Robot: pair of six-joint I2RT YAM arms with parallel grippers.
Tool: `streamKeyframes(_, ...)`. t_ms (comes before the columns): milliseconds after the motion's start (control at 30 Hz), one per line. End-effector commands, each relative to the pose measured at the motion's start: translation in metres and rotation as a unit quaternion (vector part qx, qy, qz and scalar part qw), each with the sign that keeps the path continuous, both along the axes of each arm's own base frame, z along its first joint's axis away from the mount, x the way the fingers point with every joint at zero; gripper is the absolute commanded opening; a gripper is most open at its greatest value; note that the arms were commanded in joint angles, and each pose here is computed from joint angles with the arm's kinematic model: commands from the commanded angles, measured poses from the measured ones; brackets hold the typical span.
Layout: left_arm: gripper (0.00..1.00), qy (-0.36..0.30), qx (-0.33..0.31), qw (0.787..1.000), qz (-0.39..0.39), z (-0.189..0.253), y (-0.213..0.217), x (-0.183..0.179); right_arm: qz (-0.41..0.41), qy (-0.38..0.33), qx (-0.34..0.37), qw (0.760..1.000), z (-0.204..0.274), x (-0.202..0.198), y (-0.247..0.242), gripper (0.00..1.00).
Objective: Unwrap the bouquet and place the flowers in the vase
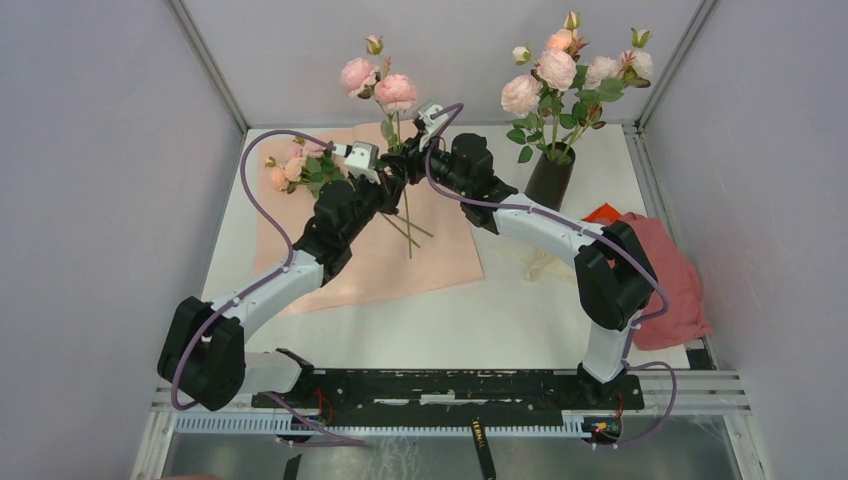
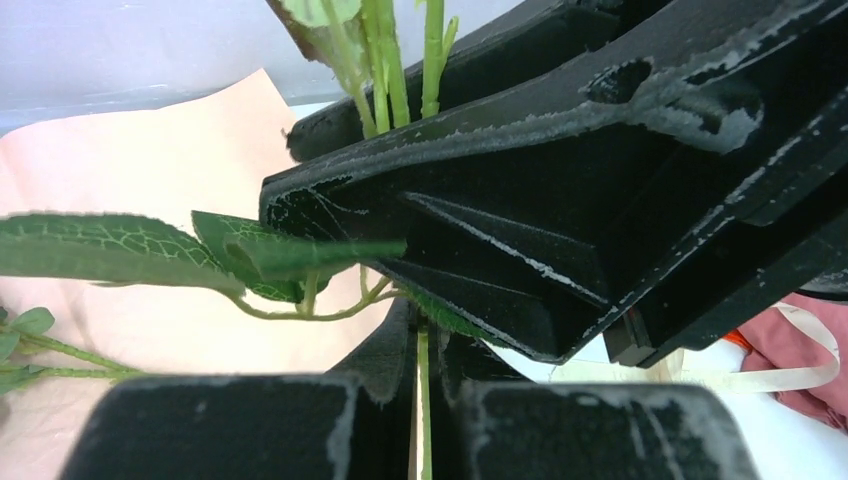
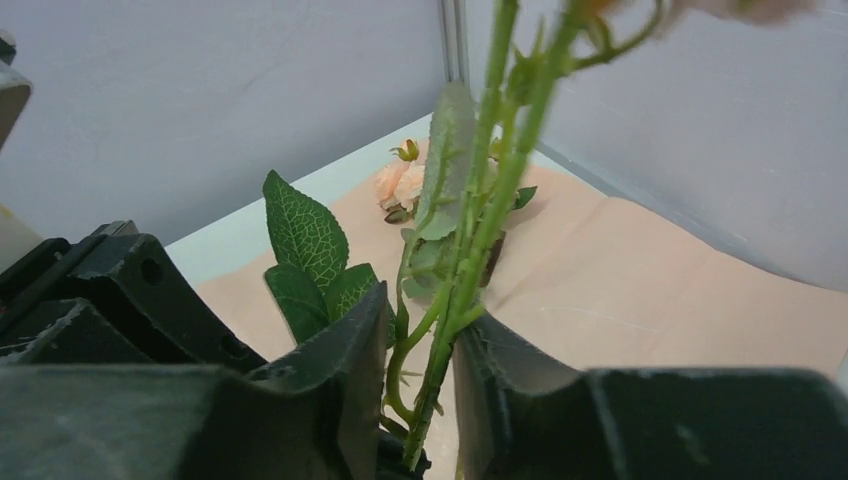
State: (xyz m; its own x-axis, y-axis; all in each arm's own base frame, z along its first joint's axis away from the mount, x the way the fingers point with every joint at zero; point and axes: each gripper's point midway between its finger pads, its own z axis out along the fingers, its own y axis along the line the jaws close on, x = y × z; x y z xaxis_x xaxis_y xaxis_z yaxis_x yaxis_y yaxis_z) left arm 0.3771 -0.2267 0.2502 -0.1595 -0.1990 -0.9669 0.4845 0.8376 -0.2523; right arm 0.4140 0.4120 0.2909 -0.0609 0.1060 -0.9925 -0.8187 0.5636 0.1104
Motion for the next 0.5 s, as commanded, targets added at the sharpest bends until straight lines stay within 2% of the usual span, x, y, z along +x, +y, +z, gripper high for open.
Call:
streamKeyframes(0,0.02,-0.049,0.009,0.999,0.009,0.031,0.000,0.007,0.005,-0.037,0.022,0.999,0.036,-0.005,-0.003,0.38)
streamKeyframes(100,0.02,-0.045,0.011,0.999,0.020,0.028,0.003,0.011,0.002,-0.044,0.017,0.999,0.040,-0.009,-0.006,0.42)
streamKeyframes(133,0.02,-0.043,0.013,0.999,0.024,0.025,0.004,0.013,-0.001,-0.047,0.015,0.999,0.042,-0.009,-0.009,0.40)
streamKeyframes(267,0.02,-0.033,0.022,0.999,0.033,0.012,0.004,0.020,-0.013,-0.052,0.009,0.999,0.044,-0.012,-0.016,0.09)
streamKeyframes(333,0.02,-0.028,0.024,0.999,0.036,0.006,0.003,0.022,-0.019,-0.054,0.005,0.998,0.044,-0.012,-0.020,0.00)
streamKeyframes(467,0.02,-0.023,0.026,0.998,0.045,0.001,0.005,0.027,-0.026,-0.058,-0.001,0.998,0.046,-0.014,-0.026,0.00)
